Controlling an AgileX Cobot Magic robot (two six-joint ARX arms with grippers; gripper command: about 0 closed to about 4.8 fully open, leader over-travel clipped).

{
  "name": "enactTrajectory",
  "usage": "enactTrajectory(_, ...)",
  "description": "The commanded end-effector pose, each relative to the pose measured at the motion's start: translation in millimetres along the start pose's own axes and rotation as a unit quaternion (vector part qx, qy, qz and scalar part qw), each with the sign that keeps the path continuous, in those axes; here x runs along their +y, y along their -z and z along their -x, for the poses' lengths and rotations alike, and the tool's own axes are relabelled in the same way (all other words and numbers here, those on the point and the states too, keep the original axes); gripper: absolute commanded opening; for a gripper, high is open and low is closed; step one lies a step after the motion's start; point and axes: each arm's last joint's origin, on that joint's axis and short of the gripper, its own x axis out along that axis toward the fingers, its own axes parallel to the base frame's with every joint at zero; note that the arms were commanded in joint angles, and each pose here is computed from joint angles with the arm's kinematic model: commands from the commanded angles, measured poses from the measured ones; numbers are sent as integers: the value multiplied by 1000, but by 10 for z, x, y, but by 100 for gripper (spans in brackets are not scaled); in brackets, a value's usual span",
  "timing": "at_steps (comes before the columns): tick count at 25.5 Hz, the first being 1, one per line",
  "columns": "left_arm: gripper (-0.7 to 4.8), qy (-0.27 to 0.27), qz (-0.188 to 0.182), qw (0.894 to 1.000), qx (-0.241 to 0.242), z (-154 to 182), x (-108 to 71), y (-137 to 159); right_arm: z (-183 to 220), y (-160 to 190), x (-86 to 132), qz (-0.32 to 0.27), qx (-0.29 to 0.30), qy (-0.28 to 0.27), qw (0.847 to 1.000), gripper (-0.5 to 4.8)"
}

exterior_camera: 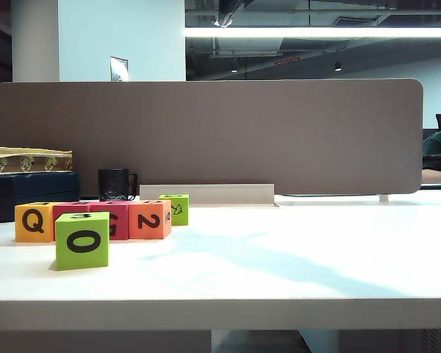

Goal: Select the appropriate blocks from the scattered letter blocks on the table and arrange them in a row to spell out "ABCD".

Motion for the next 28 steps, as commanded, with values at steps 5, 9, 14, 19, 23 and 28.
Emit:
enactTrajectory(5,-6,-4,-17,1000,-23,52,-2,-24,36,-16,5,2,-9,0,1000,-1)
enactTrajectory(9,-6,-9,11,989,-145,102,-6,-28,36,-16,5,2,-10,0,1000,-1)
enactTrajectory(14,-6,-8,25,972,-233,15,-9,139,36,-16,5,2,-10,0,1000,-1)
enactTrajectory(19,-6,-15,28,965,-260,-140,-13,471,36,-16,5,2,-10,0,1000,-1)
enactTrajectory(23,-6,-49,40,960,-274,-231,4,747,36,-16,5,2,-10,0,1000,-1)
enactTrajectory(28,-6,-70,57,954,-285,-295,44,953,36,-16,5,2,-10,0,1000,-1)
